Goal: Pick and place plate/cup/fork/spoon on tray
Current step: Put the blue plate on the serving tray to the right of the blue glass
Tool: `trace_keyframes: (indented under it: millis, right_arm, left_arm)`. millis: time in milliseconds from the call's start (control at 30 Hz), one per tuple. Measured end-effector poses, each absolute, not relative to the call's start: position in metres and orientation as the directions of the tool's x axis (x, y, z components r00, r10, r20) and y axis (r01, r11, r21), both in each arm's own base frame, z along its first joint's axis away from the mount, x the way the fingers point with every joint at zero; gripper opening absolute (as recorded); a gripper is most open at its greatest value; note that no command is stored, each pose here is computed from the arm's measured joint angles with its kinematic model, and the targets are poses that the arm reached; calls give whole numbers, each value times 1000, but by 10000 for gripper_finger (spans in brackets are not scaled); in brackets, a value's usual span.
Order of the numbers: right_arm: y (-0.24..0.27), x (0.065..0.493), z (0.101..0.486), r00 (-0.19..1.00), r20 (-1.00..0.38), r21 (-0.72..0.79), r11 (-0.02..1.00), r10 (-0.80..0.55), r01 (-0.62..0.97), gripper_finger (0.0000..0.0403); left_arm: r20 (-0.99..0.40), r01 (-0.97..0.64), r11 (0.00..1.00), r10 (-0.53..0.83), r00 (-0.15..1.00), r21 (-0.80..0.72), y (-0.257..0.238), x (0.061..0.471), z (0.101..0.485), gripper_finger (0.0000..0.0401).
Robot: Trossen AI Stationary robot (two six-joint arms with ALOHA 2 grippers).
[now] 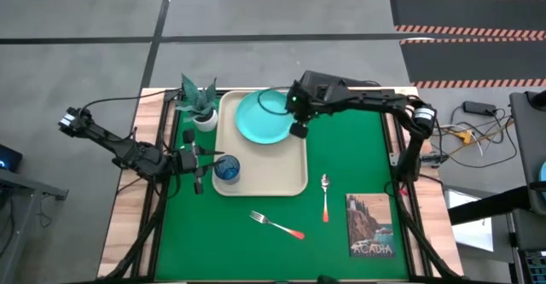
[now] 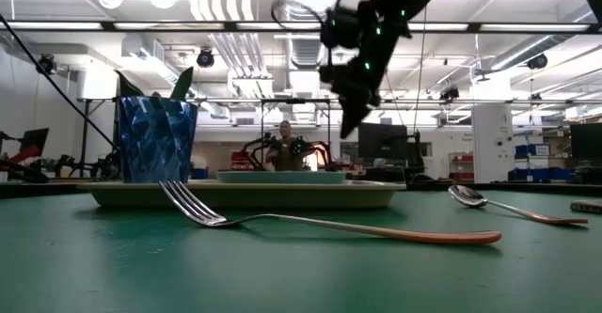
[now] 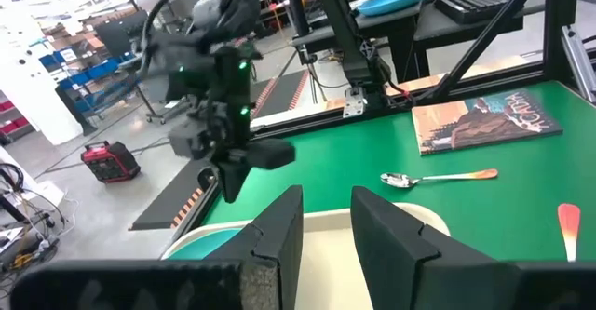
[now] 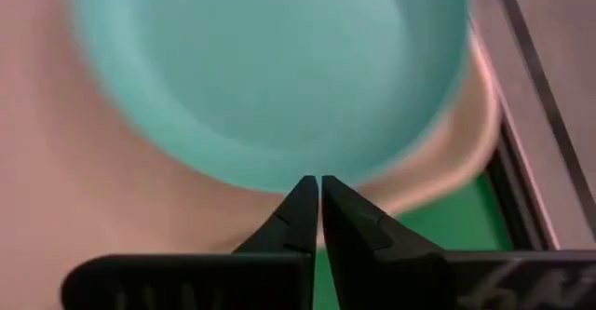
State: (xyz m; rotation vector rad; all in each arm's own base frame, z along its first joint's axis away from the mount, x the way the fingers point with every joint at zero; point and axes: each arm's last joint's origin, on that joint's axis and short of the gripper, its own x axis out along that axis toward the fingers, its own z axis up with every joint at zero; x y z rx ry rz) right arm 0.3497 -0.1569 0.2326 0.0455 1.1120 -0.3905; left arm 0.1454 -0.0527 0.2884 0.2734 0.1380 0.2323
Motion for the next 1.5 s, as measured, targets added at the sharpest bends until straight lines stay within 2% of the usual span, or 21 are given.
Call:
trace_keyframes:
  millis: [333, 567, 1500]
  right_arm:
    - [-199, 334, 186, 275, -921, -133, 888, -274, 440, 9]
    - [-201, 342, 167, 274, -923, -130, 891, -269, 435, 9]
    - [-199, 366, 171, 461, -835, -75, 893, -300, 443, 9]
  left_arm:
    - [-94, -212, 937, 246, 965, 277, -53, 146, 289, 80]
    - [-94, -212, 937, 246, 965, 277, -53, 146, 290, 80]
    - [-94, -212, 937, 246, 965, 277, -53, 146, 289, 80]
